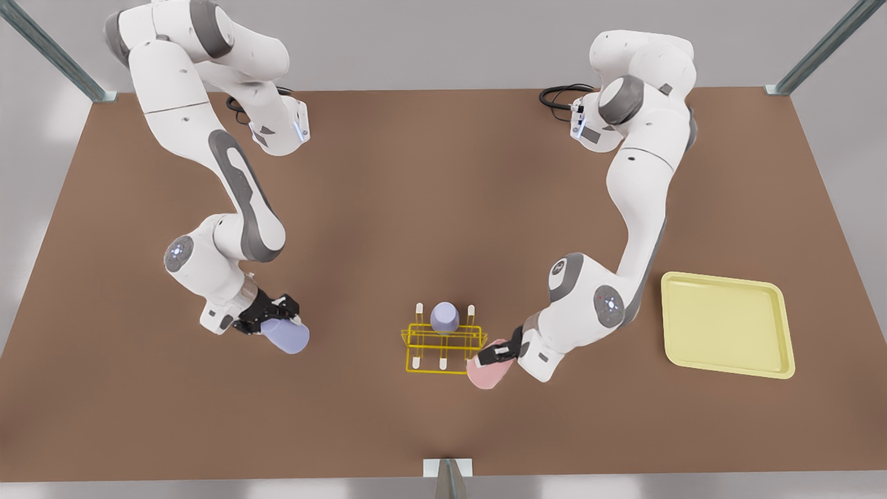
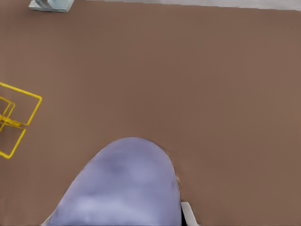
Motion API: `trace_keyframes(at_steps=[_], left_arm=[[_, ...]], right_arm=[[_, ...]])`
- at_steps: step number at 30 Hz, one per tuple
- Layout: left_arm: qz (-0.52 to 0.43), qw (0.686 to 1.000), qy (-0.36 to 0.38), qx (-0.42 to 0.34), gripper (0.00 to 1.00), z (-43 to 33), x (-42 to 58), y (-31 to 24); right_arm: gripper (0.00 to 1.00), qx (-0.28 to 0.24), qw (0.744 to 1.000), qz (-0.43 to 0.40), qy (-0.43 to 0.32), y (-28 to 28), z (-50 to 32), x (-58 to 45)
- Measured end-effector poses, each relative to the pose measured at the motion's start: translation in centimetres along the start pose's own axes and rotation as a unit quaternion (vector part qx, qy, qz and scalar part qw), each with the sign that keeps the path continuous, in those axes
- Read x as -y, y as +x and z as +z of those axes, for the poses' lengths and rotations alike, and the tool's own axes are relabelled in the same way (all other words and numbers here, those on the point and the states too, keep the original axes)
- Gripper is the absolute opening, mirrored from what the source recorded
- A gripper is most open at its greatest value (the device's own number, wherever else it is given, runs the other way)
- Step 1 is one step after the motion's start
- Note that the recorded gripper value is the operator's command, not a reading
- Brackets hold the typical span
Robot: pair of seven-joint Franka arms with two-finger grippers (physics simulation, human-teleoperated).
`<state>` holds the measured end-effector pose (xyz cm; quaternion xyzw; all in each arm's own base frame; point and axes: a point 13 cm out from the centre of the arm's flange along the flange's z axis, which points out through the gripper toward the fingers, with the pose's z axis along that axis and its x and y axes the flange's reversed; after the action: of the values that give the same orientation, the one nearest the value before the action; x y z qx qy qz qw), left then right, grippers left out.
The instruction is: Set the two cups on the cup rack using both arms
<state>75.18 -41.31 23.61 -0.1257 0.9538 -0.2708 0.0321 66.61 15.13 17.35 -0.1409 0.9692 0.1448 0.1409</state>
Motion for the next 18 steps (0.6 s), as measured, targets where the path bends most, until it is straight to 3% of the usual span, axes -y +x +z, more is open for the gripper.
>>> trace_keyframes(at_steps=[3, 5, 12, 15, 18], left_arm=[[-0.012, 1.000, -0.001, -0.009, 0.87, 1.3, 0.2, 0.9], [-0.020, 1.000, -0.001, -0.009, 1.00, 1.5, 0.2, 1.0], [-0.042, 0.999, 0.003, -0.009, 1.00, 1.0, 0.7, 1.1], [-0.050, 0.997, -0.052, 0.028, 1.00, -6.1, -3.1, -3.1], [-0.073, 0.985, -0.146, 0.048, 1.00, -19.9, -13.5, -7.9]], right_arm=[[0.80, 0.020, 1.000, -0.009, -0.021, -3.9, 0.6, -5.8], [0.80, 0.034, 0.999, -0.009, -0.036, -6.9, 0.9, -9.0], [0.80, 0.057, 0.994, 0.029, -0.093, -14.9, 3.2, -17.3], [0.80, 0.048, 0.991, 0.057, -0.112, -15.4, 3.9, -19.5], [0.80, 0.028, 0.988, 0.082, -0.128, -14.5, 5.0, -21.8]])
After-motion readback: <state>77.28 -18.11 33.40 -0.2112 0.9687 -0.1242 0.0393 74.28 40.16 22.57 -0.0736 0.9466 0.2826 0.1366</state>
